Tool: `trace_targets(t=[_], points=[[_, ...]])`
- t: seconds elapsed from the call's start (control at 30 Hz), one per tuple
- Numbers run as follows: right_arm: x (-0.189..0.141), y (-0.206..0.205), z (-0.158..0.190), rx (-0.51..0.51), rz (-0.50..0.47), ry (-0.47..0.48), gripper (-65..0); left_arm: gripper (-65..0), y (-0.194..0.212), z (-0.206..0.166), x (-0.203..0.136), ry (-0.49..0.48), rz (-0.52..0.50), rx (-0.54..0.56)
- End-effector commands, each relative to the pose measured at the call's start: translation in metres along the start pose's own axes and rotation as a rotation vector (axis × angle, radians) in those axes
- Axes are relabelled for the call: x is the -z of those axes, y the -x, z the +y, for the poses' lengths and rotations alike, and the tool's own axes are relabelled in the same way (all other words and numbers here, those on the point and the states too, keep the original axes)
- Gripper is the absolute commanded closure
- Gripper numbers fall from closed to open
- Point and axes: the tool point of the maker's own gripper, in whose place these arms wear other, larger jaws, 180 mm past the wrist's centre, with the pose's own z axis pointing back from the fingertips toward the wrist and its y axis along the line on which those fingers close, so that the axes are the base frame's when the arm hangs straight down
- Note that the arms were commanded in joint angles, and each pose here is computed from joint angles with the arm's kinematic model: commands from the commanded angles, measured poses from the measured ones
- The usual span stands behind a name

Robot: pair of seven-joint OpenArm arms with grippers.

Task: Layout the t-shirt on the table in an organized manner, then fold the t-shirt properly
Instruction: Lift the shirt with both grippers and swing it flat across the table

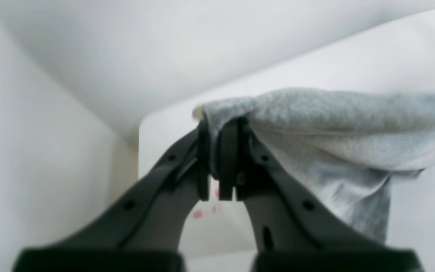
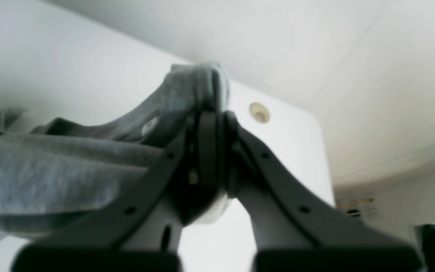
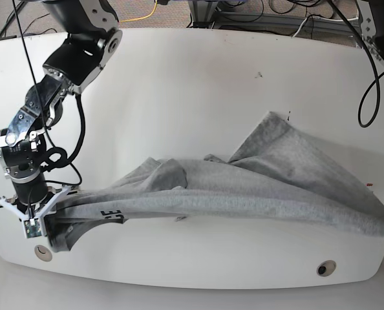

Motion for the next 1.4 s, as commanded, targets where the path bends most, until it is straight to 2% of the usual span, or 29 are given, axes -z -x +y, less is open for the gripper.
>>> trace_targets(t=[0.0,0.13,0.4,0.6,0.77,0.93,1.07,1.2,1.33,1.37], points=[[-0.001,-0.05,-0.024,0.003,-0.117,0.054,-0.6,-0.7,-0.044,0.004,-0.001,-0.011,-0.106,0.068],[0.005,-0.094,-0.029,-0.028,-0.175,0.056,-0.6,-0.7,-0.086,-0.002,0.007,0.013,-0.19,0.125],[0.01,-0.16,-0.047,-0.117,-0.263,0.067,-0.6,-0.8,-0.155,0.013,0.012,-0.058,-0.293,0.187],[0.007,-0.198,-0.076,-0.103,-0.313,0.102,-0.6,-0.8,-0.189,0.047,0.016,-0.056,-0.341,0.096],[0.005,-0.196,-0.097,-0.108,-0.272,0.139,-0.6,-0.8,-0.203,0.066,0.014,-0.053,-0.365,0.038],[0.001,-0.175,-0.104,-0.117,-0.189,0.167,-0.6,-0.8,-0.195,0.066,0.019,-0.045,-0.341,0.029],[-0.004,-0.146,-0.09,-0.153,-0.134,0.169,-0.6,-0.8,-0.158,0.055,0.039,-0.006,-0.249,0.007],[-0.008,-0.1,-0.064,-0.205,-0.06,0.142,-0.6,-0.7,-0.111,0.034,0.056,0.089,-0.176,-0.05],[-0.014,-0.063,-0.039,-0.217,0.02,0.107,-0.6,-0.7,-0.065,0.026,0.056,0.107,-0.112,-0.107],[-0.017,-0.043,-0.033,-0.203,0.07,0.099,-0.6,-0.7,-0.041,0.021,0.055,0.108,-0.069,-0.125]])
